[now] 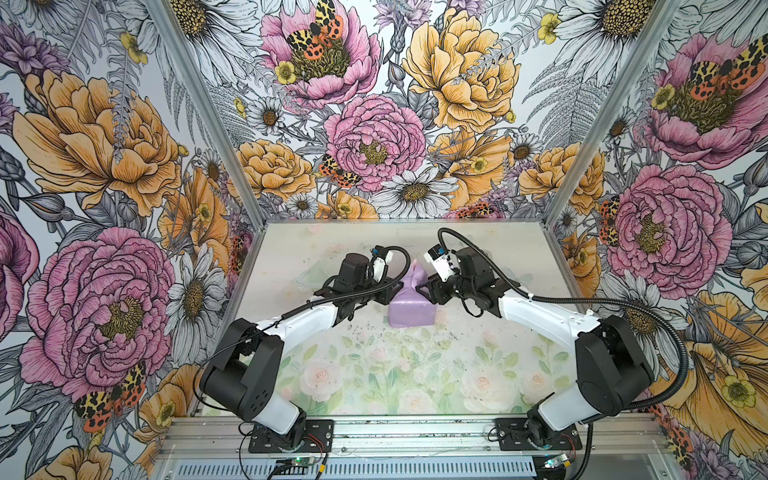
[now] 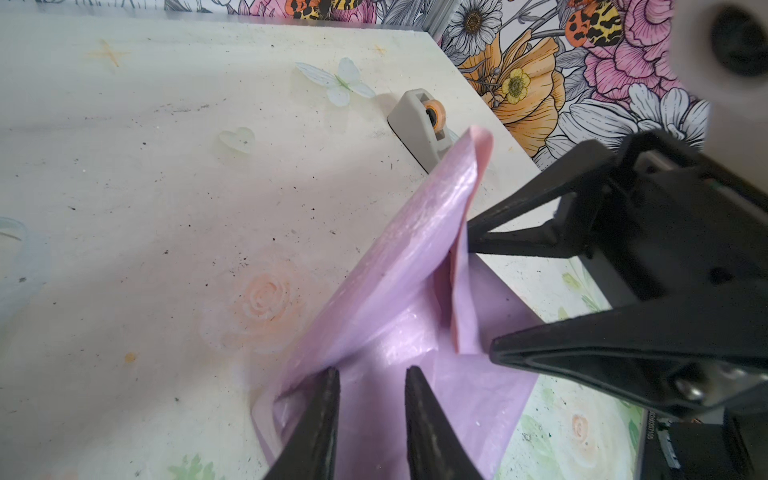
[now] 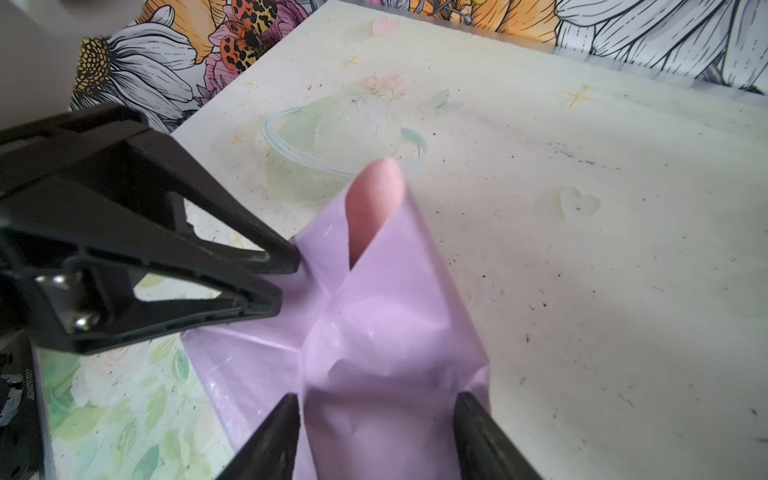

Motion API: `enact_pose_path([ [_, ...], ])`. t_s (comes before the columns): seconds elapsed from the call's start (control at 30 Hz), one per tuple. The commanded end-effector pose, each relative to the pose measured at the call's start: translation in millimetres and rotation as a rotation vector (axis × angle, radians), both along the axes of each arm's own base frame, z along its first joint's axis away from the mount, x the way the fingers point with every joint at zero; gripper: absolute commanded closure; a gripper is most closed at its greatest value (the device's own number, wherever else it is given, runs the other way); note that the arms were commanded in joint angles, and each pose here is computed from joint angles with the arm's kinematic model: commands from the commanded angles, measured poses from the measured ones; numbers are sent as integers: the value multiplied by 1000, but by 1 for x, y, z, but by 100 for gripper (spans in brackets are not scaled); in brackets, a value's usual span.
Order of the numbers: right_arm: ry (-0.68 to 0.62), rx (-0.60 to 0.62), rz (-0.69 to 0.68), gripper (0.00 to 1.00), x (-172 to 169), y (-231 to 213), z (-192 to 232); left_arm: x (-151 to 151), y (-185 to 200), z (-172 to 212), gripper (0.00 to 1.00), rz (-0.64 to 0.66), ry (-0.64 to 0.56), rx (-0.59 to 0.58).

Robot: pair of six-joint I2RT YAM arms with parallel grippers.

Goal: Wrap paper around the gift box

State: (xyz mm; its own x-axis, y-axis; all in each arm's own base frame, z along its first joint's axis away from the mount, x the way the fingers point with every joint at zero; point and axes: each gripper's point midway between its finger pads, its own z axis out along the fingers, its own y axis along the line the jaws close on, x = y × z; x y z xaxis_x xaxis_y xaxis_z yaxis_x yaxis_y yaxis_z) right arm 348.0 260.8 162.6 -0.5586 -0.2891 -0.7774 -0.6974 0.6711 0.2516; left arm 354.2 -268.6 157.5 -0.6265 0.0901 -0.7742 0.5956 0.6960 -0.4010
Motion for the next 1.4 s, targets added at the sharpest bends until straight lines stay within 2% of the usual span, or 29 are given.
enact_pose_path([
  [0.0, -26, 29, -6, 38, -4, -8, 20, -2, 4, -9, 72, -26, 13, 54],
  [0.13, -30, 2, -51, 38, 8, -15, 16, -10, 6, -17, 73, -60, 29, 93],
  [0.37, -11, -13, -28, 35, 18, -8, 4, -15, 8, -21, 73, -85, 35, 119],
  [0.63, -79, 26, -22, 33, 10, -21, 33, -12, 5, -6, 71, -77, 15, 81],
  [0.7, -120, -8, -5, 28, 3, -23, 33, -11, 5, 6, 66, -62, -7, 47],
  [0.87, -285, -165, 84, 28, -13, -25, 27, -8, 12, 31, 57, -4, -53, -27],
  [1.03, -357, -212, 142, 36, -14, -17, 31, -5, 21, 42, 56, 33, -81, -62],
  [1.23, -467, -268, 202, 43, -15, 1, 29, -5, 19, 36, 56, 29, -60, -64],
  [1.37, -514, -254, 220, 54, -14, 10, 30, -4, 21, 35, 56, 39, -62, -63],
])
